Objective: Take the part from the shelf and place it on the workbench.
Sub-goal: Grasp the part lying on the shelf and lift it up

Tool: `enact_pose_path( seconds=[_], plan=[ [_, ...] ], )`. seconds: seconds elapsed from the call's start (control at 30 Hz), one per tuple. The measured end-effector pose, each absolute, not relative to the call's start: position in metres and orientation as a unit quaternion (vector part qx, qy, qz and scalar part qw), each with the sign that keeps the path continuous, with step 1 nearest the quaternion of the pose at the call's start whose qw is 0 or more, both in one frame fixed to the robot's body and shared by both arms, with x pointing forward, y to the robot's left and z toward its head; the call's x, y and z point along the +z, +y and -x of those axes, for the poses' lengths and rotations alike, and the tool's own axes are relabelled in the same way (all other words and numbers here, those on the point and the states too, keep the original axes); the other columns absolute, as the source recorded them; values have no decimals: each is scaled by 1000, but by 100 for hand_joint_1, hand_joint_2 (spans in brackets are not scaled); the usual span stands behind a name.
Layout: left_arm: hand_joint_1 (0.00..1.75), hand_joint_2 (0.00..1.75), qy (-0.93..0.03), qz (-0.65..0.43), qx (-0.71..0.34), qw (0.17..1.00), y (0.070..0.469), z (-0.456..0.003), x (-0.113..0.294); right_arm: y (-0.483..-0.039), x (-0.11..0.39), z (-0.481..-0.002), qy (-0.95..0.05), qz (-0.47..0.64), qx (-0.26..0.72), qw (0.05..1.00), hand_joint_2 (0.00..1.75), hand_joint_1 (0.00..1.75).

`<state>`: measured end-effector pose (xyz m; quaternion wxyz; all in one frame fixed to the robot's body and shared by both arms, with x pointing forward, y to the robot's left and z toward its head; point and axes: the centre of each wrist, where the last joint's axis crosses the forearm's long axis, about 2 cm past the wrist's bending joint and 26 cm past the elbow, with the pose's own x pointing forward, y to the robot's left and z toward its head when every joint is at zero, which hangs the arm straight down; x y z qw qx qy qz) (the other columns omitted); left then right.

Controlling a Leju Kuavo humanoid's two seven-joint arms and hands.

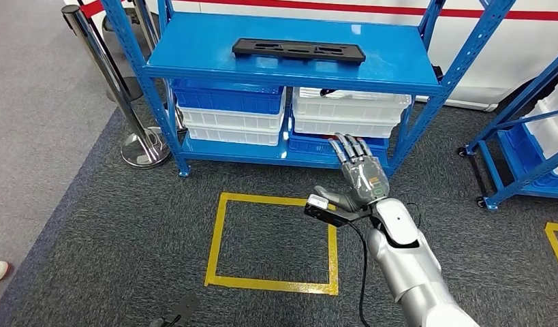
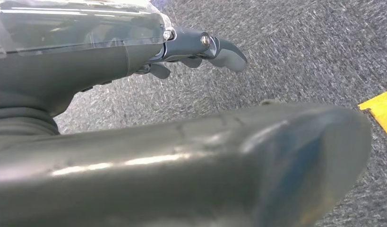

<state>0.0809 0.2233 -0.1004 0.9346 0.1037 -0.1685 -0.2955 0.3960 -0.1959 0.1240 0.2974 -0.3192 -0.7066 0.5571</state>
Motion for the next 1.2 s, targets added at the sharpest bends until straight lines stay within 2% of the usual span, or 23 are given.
enact_pose_path(
  seconds=[0.23, 1.2],
  plan=[
    [0, 0, -166, -100, -282, 940, 222, -78, -101, -216, 140, -403, -720, 335, 540, 278, 0, 0],
    [0, 0, -164, -97, -279, 941, 223, -76, -102, -224, 150, -405, -746, 323, 513, 276, 0, 0]
  ],
)
